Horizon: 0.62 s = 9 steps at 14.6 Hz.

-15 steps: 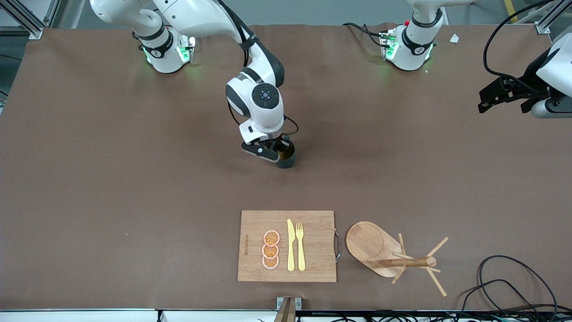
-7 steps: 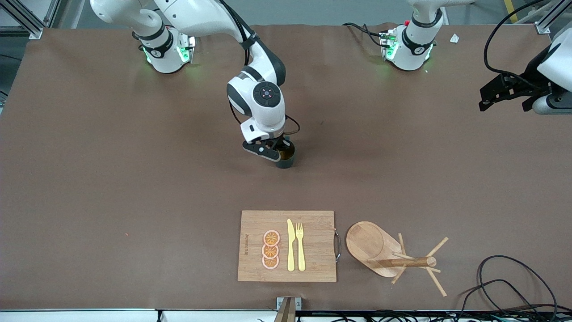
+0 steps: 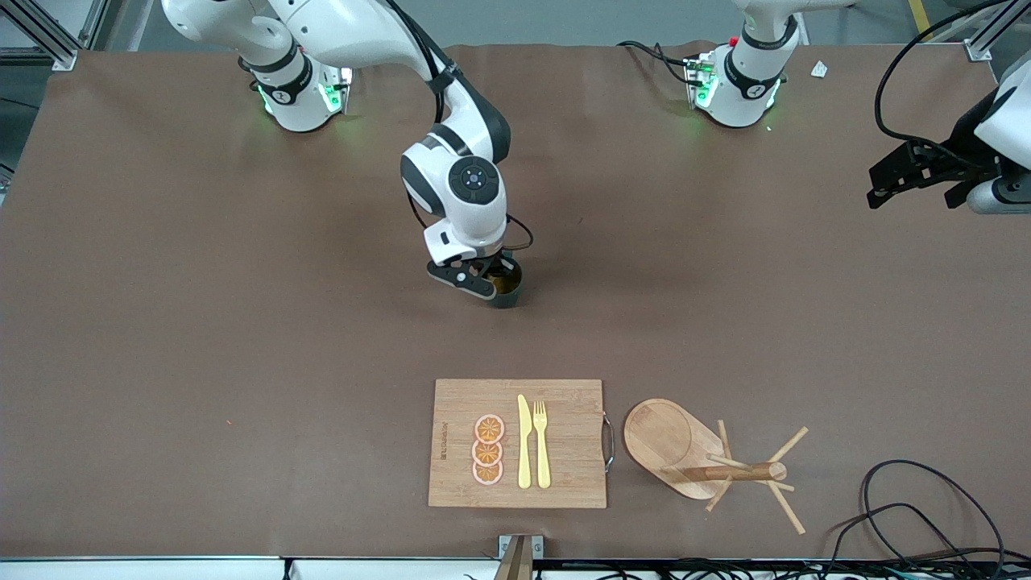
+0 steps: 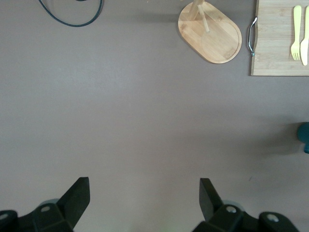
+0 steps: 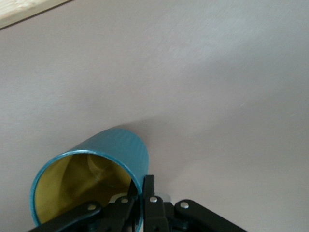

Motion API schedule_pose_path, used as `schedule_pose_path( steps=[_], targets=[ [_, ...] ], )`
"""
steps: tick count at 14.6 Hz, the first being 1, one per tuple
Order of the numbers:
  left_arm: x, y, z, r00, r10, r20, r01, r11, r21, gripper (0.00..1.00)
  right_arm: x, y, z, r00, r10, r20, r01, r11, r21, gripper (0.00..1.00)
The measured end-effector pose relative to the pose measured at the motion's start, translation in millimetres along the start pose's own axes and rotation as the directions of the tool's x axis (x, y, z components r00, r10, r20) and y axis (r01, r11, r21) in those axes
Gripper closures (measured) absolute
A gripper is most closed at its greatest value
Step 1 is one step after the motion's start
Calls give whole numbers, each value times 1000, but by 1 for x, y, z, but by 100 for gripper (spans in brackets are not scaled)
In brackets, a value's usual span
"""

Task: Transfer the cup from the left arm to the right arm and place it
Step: 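Carry the teal mug with the right gripper away from the stand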

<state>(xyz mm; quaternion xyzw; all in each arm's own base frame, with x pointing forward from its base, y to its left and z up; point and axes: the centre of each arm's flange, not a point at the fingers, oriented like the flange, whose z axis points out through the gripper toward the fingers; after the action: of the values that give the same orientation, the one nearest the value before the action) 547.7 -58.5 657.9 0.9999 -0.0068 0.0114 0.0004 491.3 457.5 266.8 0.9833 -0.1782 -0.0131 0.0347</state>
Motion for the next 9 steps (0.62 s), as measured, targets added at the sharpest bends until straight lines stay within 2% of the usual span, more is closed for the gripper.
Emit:
schedule_pose_path(
  steps=[3,7,9],
  targets=[
    [0,0,1,1000,0,1,0,1000,0,0,30,22,-22,989,-145,35,146,989,-37,95],
    [0,0,1,1000,0,1,0,1000,0,0,72,67,-41,942,-327,74,330,943,-36,95],
    [0,0,1,1000,0,1,0,1000,0,0,84,88,-37,908,-410,86,413,910,-28,95]
  ],
)
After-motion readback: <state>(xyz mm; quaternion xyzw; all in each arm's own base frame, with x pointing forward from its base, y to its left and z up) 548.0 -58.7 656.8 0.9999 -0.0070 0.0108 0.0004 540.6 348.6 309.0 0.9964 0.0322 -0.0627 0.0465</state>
